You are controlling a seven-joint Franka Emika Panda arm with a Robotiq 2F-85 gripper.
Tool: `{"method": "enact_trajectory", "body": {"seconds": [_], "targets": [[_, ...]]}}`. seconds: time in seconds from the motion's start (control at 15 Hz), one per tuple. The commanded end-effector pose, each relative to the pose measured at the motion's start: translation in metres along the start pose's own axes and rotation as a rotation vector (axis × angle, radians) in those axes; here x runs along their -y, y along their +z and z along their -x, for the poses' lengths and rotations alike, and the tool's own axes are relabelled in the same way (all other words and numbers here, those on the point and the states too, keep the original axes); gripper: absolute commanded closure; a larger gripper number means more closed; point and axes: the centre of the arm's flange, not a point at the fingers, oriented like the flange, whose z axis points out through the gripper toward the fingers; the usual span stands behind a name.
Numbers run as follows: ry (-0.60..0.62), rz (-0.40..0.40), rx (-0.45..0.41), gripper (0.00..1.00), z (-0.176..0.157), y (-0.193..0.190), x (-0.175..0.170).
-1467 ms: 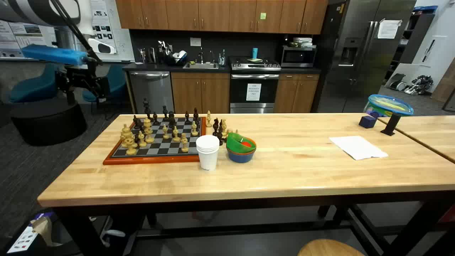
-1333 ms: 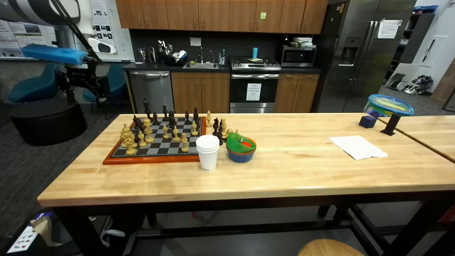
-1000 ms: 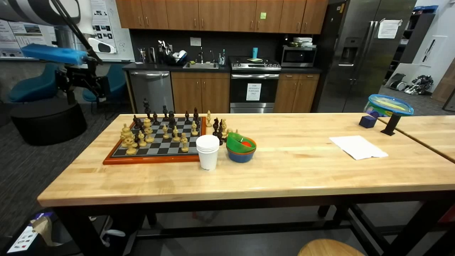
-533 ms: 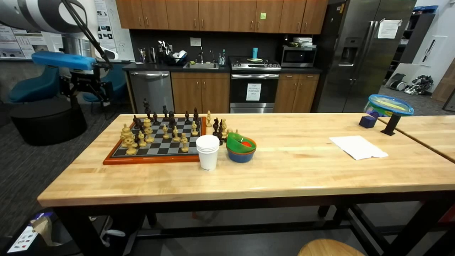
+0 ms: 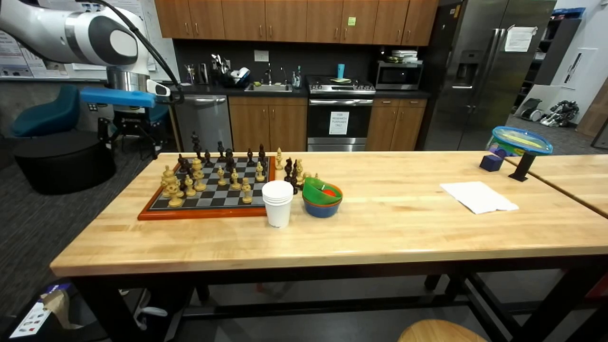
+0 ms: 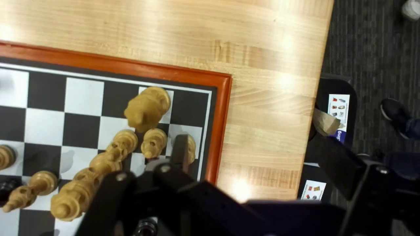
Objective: Move a chess piece on the chess board
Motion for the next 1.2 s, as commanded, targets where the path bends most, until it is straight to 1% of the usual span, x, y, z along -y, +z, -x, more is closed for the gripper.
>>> {"method": "enact_trajectory", "body": {"seconds": [0.0,0.27,0.33,0.4,0.53,0.67,0.8,1.13], "targets": [[-0.136,0.032,-0.008,0.00,-0.022,-0.002,-0.013],[-0.372,0.007,-0.050,0.00,-0.030,-0.001,-0.025],[-0.383,-0.007,-0.048,0.00,-0.029,-0.002,-0.025],[-0.321,0.013,-0.036,0.00,-0.026,0.004,-0.018],[-0.354,0.005,-0.041,0.00,-0.027,0.005,-0.021],[-0.363,0.003,-0.043,0.00,-0.027,0.004,-0.022],[-0.390,0.007,-0.023,0.00,-0.030,0.011,-0.025],[-0.467,-0.008,-0.016,0.00,-0.035,0.025,-0.029]]}}
